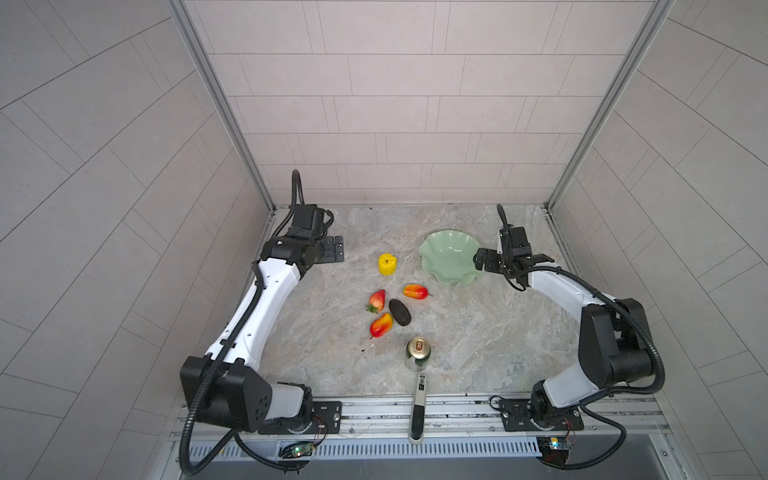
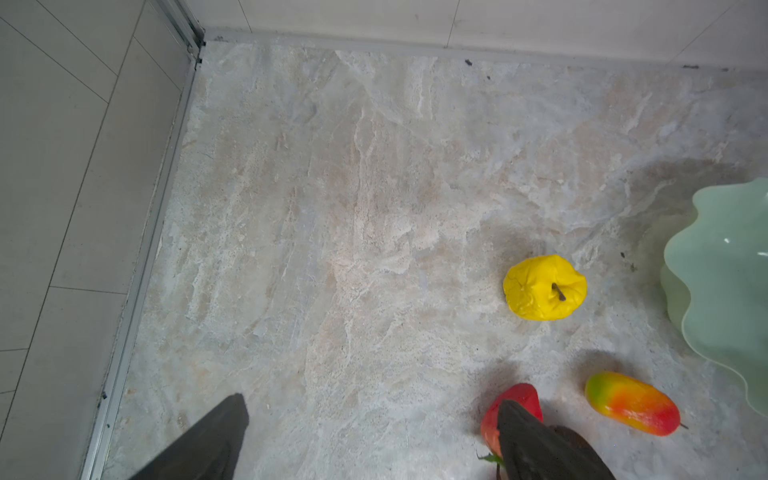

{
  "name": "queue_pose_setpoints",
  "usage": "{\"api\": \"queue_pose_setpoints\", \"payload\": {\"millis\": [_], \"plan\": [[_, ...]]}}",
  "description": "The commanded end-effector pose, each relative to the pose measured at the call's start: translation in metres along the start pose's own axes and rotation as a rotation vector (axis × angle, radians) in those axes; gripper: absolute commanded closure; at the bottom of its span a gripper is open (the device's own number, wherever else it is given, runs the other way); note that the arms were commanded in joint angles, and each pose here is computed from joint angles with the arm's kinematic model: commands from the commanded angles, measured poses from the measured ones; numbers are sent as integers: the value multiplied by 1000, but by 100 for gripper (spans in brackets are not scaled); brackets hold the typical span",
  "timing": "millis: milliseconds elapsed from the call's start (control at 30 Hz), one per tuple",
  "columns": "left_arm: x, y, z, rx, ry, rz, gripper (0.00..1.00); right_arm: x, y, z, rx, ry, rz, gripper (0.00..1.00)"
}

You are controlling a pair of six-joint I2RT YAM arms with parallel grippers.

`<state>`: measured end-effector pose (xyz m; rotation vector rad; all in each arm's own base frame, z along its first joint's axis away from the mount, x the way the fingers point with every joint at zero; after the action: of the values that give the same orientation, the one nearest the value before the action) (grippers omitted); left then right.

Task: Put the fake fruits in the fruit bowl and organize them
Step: 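Lower the right gripper onto the yellow pepper and close on it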

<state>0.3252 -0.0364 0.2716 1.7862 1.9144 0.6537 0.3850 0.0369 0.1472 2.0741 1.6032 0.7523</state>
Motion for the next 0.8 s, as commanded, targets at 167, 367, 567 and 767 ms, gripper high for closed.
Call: {"api": "queue_pose_setpoints", "payload": {"millis": [167,367,567,767], "plan": [[-4,-17,-19,138,-63,74,0,5,-15,49,82,23,125,18],[-3,-15,-24,117,-65,79,0,6,-18,63,91,21,182,50],[1,-15,-30,98,-44,80,0,-1,-17,40,75,-16,163,69],[3,-15,-34,78,-30,82,0,-10,-33,4,91,-28,132,73]]}}
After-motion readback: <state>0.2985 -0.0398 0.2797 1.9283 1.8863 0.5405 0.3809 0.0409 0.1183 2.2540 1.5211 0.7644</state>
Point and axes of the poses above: each gripper's point midway between its finger pads, its own z axis out along the fingers, its own x axis along the line the jaws close on, y = z × x, the point moved 5 cm from there along -z, back along the fingers, and after that the axes turned 1 degree about z, right-handed, at the moved point
